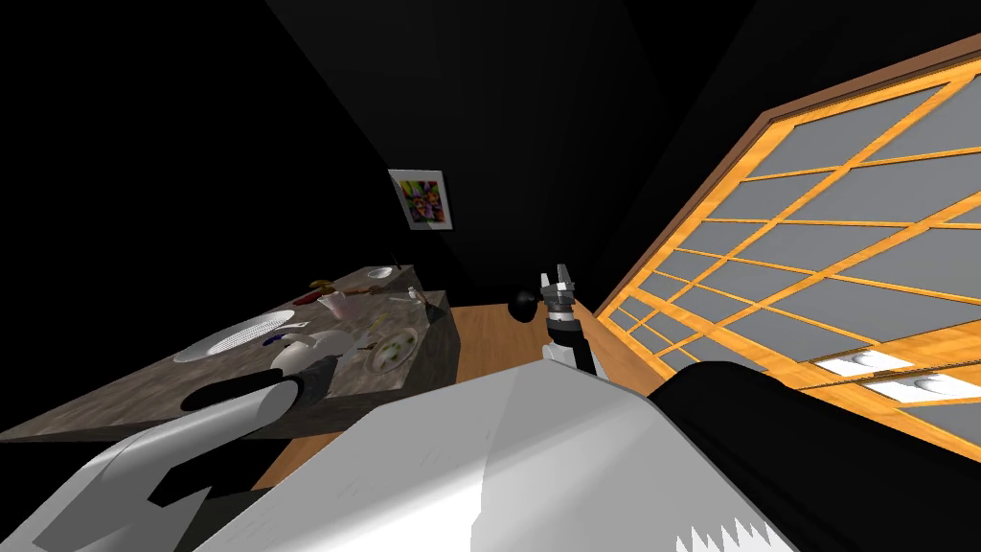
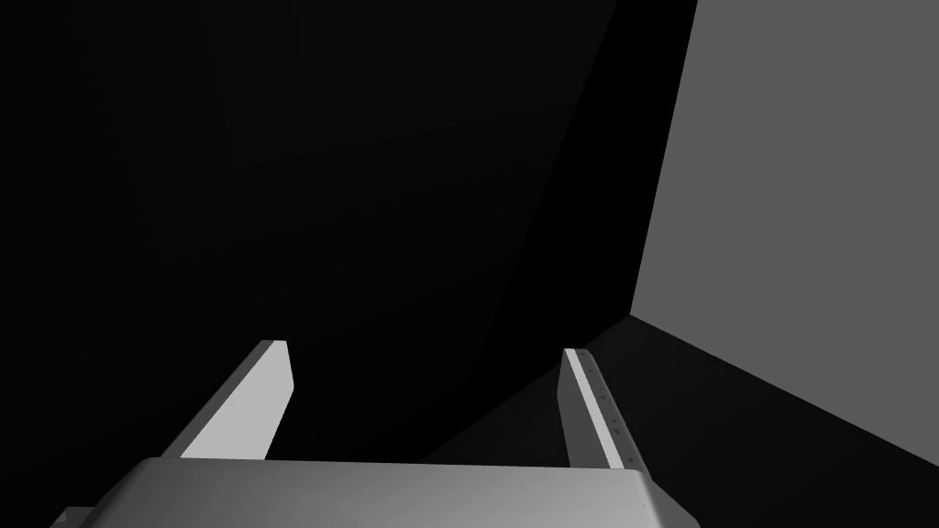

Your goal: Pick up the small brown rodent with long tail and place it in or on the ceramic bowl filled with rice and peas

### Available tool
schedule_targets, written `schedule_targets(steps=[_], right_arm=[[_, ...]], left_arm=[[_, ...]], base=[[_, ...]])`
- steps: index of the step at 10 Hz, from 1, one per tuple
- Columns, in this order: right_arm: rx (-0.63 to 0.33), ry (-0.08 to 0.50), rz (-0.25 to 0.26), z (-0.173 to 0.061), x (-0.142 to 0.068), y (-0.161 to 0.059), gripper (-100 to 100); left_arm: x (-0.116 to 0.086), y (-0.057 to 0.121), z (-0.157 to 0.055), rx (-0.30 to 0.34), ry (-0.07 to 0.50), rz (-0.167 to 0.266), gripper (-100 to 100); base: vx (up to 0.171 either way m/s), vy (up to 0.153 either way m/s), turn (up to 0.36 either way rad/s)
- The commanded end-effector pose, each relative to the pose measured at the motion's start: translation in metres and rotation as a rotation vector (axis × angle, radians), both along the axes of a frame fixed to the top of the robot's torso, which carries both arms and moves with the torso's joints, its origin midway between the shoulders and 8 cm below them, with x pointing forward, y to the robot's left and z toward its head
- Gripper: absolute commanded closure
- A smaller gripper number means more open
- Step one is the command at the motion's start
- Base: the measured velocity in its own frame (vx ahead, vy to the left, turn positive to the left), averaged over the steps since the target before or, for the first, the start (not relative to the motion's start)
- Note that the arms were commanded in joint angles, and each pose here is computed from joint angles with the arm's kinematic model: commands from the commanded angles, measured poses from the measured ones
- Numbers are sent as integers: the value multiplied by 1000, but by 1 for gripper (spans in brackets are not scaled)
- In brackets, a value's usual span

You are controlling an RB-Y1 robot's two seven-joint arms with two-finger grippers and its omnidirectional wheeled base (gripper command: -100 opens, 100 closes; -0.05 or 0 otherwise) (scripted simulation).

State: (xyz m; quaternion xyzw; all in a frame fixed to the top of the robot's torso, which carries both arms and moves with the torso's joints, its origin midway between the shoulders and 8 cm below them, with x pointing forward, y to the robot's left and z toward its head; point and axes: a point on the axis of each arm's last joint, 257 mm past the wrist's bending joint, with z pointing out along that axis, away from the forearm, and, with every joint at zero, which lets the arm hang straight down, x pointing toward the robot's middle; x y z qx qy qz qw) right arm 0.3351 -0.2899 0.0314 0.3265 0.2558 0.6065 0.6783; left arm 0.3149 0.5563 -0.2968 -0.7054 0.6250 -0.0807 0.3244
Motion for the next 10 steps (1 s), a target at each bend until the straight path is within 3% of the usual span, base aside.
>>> schedule_targets(steps=[1, 7, 10], right_arm=[[0, 0, 0, 0, 0, 0, 0], [0, 0, 0, 0, 0, 0, 0], [0, 0, 0, 0, 0, 0, 0]], left_arm=[[-9, 1, -5, -13, 43, 6, -100], [-32, 3, -12, -52, 158, 17, -100], [-45, 4, -14, -78, 227, 13, -100]], base=[[127, -23, 2], [81, -10, 0], [133, -17, 2]])
